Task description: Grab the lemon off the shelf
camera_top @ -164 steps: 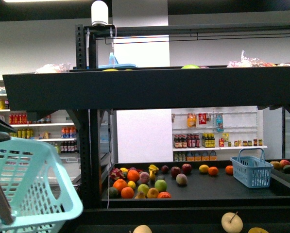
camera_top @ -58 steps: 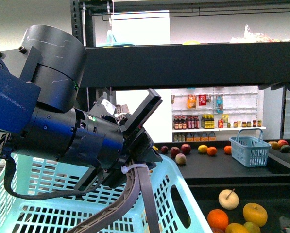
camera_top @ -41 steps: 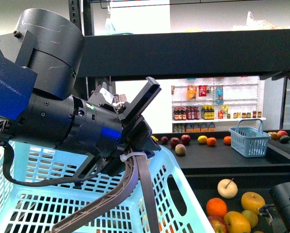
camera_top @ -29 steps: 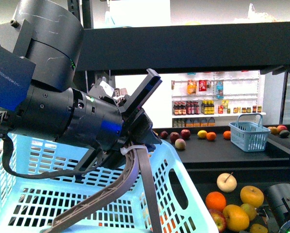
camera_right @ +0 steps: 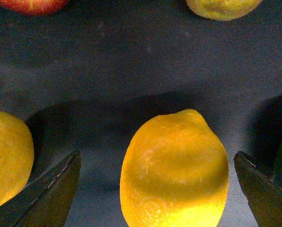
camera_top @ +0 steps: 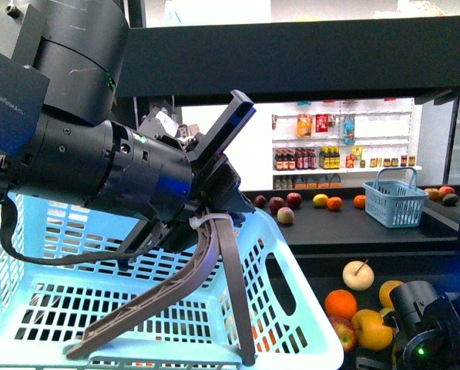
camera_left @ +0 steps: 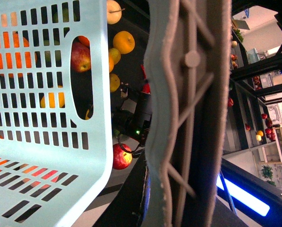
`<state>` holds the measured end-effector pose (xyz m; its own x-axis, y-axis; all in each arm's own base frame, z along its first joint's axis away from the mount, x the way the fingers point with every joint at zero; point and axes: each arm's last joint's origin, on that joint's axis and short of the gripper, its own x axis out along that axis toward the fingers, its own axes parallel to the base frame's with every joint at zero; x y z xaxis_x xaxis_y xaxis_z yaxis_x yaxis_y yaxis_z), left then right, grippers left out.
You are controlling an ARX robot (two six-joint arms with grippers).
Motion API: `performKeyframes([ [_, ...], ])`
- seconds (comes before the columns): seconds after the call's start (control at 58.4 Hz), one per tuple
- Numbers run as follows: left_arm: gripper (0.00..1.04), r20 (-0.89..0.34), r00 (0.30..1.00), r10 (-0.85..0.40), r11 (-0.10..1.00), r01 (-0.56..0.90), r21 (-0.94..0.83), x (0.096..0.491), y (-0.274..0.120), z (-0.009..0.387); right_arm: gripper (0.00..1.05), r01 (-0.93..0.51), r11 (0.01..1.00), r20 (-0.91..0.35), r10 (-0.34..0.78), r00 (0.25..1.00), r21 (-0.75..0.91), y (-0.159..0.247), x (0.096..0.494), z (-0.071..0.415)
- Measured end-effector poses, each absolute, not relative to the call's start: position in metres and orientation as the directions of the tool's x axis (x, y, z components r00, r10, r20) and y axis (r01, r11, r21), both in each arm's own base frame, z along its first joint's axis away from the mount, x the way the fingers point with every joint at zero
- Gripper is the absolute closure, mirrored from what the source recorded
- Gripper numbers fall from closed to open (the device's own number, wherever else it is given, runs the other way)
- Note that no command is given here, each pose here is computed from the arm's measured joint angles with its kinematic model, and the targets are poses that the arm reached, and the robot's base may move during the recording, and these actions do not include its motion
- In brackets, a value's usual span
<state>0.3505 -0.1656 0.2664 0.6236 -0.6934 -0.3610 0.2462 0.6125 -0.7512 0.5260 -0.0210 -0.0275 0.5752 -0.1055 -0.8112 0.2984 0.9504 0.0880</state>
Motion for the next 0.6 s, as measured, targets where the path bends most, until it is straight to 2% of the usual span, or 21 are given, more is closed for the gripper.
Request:
performKeyframes([
  [0.531,0.92,-0.361,0.624,-0.693,0.613,0.246,-0.751,0.35,-0.166,0.267,0.07,0.308,0.95,-0.834,-0.124,0.538,0.058,-0.021,0.528,-0.051],
  [0.599,0.92,-0.361,0.624,-0.693,0.613,0.246,-0.751,0.35,-0.166,0.266,0.13,0.301,0.951,-0.833,-0.109,0.542,0.071,-0.02,0.528,-0.053],
])
